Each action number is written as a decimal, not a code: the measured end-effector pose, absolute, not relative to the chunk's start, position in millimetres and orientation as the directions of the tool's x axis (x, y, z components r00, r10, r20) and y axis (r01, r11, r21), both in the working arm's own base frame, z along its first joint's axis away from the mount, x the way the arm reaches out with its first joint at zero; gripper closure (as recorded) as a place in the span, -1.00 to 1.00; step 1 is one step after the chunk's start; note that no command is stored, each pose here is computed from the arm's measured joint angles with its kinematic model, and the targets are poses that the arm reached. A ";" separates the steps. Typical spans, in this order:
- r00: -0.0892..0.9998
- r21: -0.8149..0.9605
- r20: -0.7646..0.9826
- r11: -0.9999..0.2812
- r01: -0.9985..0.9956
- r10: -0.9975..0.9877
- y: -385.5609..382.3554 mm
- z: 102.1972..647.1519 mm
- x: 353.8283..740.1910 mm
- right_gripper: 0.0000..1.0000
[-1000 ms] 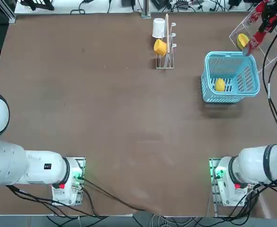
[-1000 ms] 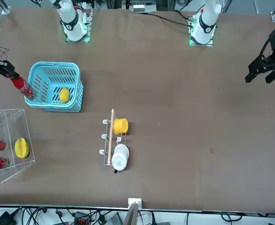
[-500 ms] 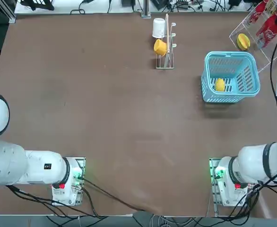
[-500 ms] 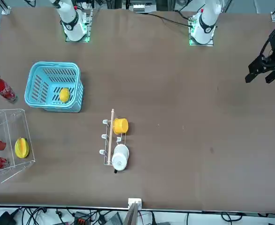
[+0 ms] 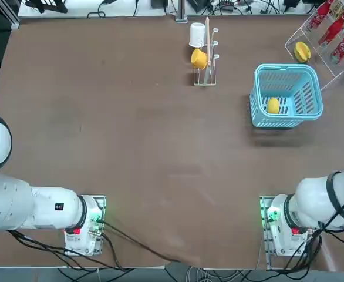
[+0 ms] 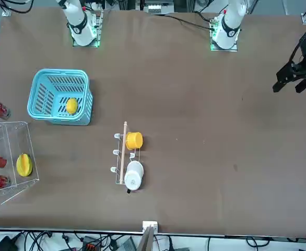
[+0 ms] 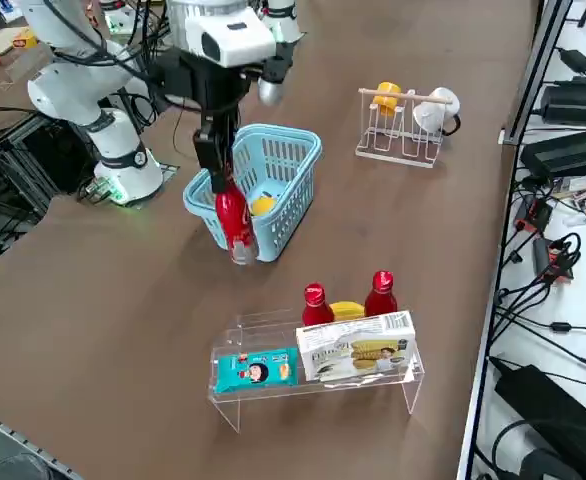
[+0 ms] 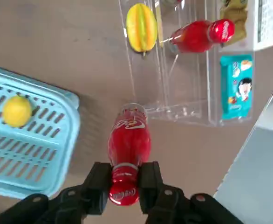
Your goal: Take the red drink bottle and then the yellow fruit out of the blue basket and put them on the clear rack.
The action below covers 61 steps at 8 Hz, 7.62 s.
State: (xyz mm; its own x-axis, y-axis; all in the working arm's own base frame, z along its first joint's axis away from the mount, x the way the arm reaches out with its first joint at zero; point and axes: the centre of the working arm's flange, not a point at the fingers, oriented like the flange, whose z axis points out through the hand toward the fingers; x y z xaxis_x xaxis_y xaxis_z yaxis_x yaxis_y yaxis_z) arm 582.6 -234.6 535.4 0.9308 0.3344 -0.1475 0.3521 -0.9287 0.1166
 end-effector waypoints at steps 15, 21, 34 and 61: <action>0.802 0.145 -0.160 -0.790 0.595 0.575 -320.6 435.5 626.6 0.28; 0.807 0.140 -0.162 -0.796 0.589 0.568 -320.7 424.4 630.3 -0.07; 0.995 0.013 -0.057 -0.996 0.085 0.084 -148.2 568.7 594.3 -1.00; 0.988 0.005 0.153 -1.000 0.003 0.004 -2.7 218.2 436.3 -1.00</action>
